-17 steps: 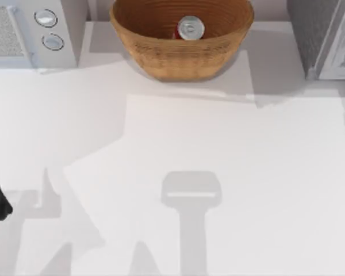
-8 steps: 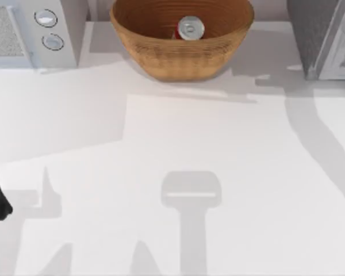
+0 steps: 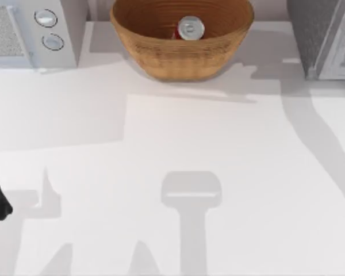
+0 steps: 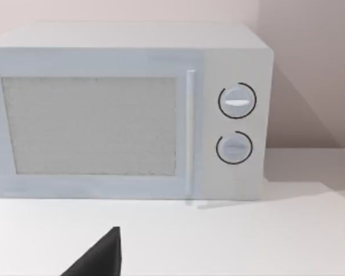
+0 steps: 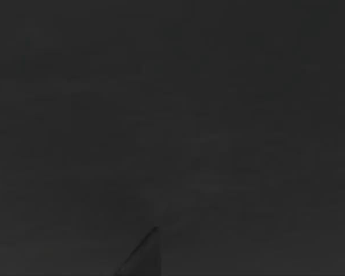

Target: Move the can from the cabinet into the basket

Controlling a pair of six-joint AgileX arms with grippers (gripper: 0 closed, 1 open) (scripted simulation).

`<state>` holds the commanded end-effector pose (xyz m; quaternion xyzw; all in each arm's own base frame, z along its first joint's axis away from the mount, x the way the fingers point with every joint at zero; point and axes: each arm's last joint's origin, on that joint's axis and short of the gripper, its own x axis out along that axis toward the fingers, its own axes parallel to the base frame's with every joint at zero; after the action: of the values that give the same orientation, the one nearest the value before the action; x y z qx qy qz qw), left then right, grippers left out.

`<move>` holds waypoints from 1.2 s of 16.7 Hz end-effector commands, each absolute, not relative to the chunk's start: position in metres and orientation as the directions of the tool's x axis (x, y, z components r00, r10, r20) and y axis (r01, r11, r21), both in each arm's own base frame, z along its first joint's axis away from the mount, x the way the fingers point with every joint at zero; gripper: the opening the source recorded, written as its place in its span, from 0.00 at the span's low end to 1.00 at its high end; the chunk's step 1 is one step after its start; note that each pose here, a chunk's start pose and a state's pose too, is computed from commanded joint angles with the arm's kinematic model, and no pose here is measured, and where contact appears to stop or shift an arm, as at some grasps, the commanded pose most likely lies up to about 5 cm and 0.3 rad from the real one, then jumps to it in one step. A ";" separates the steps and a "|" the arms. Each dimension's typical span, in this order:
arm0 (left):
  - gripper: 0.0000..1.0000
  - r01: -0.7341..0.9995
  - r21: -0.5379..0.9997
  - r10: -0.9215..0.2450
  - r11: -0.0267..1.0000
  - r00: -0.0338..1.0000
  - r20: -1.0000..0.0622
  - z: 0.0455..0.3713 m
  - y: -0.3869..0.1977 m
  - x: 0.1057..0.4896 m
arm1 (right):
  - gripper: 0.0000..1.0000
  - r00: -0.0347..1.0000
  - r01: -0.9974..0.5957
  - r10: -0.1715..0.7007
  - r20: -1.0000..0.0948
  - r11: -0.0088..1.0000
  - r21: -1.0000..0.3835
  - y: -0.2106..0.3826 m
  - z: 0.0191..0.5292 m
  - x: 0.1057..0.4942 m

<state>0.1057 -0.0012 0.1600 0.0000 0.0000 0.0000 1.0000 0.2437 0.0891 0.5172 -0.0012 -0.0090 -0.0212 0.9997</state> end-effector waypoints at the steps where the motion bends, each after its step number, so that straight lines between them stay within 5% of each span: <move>1: 1.00 0.000 0.000 0.000 1.000 1.000 0.000 0.160 -0.001 0.106 | 1.00 0.999 0.042 -0.042 0.010 0.999 -0.005 0.090 0.515 0.255; 6: 1.00 0.000 0.000 0.000 1.000 1.000 0.000 0.160 -0.001 0.106 | 1.00 0.999 0.040 -0.040 0.019 0.999 -0.001 0.088 0.516 0.269; 13: 1.00 0.000 0.000 0.000 1.000 1.000 0.000 0.160 -0.001 0.106 | 1.00 0.999 0.039 -0.039 0.035 0.999 0.003 0.071 0.506 0.240; 20: 1.00 0.000 0.000 0.000 1.000 1.000 0.000 0.160 -0.001 0.106 | 1.00 0.999 0.027 -0.027 -0.020 1.000 -0.013 0.030 0.403 0.169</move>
<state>0.1057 -0.0012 0.1600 0.0000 0.0000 0.0000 1.0000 0.1689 0.0296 0.4035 -0.0062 0.0102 -0.0135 0.9998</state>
